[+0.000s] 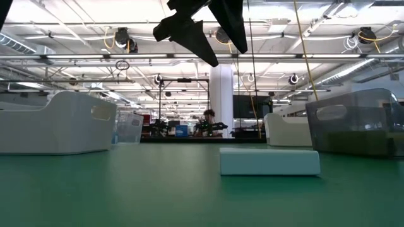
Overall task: Sort & place blocks by color
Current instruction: Put the brown block into the white bin
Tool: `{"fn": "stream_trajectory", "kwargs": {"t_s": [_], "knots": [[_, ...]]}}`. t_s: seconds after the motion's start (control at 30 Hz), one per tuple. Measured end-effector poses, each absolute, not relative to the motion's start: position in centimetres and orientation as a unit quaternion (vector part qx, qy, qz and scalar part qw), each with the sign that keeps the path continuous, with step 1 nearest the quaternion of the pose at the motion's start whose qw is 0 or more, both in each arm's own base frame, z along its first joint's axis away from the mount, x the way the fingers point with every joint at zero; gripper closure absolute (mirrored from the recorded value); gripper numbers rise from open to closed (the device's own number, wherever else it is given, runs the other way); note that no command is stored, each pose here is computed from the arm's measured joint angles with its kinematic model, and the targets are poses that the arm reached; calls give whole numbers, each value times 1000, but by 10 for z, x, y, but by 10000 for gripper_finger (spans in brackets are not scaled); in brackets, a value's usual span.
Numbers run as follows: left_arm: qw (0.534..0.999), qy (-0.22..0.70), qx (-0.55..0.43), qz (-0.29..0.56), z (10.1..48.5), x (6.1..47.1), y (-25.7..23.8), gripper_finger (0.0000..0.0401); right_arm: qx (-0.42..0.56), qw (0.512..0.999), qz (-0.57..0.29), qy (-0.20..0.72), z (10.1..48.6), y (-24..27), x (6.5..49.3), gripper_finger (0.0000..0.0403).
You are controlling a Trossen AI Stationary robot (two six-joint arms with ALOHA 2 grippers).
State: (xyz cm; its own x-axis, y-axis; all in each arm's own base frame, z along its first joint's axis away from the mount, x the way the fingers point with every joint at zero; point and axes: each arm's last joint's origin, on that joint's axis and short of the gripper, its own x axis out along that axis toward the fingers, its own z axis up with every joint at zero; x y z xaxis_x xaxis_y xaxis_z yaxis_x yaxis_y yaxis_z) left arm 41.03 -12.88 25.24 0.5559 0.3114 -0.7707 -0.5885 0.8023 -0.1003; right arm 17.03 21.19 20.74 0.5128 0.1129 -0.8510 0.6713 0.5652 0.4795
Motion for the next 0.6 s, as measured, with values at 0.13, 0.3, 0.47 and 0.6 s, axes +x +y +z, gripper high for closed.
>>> {"fn": "stream_trajectory", "kwargs": {"t_s": [0.13, 0.3, 0.47, 0.6], "knots": [[864, 393, -176, 261, 252, 411, -128, 130, 414, 816, -166, 367, 234, 195, 172, 295], [863, 391, -179, 266, 252, 412, -124, 130, 368, 873, -177, 269, 262, 166, 177, 295], [860, 386, -192, 275, 253, 413, -120, 130, 312, 895, -221, 228, 278, 129, 183, 295], [860, 374, -210, 276, 254, 415, -120, 130, 268, 893, -280, 230, 284, 94, 184, 295]]}}
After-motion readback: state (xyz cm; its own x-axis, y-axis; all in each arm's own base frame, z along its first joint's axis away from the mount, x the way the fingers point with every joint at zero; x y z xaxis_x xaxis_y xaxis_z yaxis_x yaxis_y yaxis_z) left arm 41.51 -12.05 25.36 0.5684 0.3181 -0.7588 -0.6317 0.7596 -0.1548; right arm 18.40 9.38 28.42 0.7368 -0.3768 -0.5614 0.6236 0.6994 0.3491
